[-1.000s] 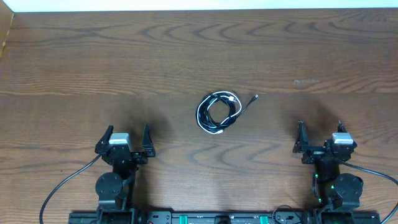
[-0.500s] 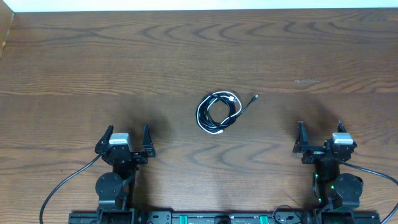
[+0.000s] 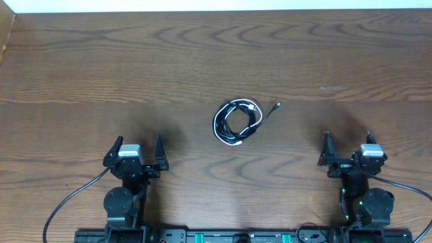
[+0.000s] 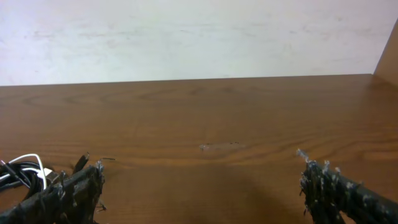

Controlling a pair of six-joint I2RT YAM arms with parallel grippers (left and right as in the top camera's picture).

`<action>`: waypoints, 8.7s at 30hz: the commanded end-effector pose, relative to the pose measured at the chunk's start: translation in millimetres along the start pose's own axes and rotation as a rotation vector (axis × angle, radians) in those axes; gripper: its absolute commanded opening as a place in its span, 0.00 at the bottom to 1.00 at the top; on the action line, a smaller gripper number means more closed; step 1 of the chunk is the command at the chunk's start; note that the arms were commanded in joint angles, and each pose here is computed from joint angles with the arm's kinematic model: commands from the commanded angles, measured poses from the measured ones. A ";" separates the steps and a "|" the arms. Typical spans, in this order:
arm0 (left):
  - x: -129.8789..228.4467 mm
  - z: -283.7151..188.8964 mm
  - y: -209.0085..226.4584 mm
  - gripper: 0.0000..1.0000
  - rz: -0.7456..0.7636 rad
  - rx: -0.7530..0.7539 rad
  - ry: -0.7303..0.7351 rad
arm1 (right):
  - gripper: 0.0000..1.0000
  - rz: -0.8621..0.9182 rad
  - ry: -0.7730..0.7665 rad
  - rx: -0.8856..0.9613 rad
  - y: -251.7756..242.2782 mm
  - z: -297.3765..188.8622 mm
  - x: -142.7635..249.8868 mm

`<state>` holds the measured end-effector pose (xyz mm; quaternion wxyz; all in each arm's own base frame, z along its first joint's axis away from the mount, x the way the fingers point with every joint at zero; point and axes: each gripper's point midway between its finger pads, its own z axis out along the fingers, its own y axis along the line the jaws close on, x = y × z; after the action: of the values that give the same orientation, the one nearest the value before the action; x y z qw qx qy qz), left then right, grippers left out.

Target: Untangle cables

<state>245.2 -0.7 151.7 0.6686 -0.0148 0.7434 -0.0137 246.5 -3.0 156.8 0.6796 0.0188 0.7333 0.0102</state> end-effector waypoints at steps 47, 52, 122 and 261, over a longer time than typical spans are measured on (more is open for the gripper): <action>15.6 0.4 2.5 0.98 -0.004 -0.013 0.051 | 0.99 -0.011 0.004 -0.001 -0.2 0.0 1.5; 15.3 0.4 2.5 0.98 -0.004 -0.013 0.050 | 0.99 -0.011 0.004 -0.001 -0.2 0.0 1.5; -238.2 -31.6 -3.0 0.98 0.032 -0.039 0.080 | 0.99 -0.011 0.003 -0.001 -0.2 0.0 1.4; -269.8 154.8 -1.0 0.98 0.113 -0.143 0.300 | 0.99 -0.012 -0.181 0.044 4.1 33.8 -331.9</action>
<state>431.2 8.9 399.8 0.5430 -0.0136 0.8363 0.0754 301.2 -15.0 456.5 0.7293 0.0507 0.6823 -0.0008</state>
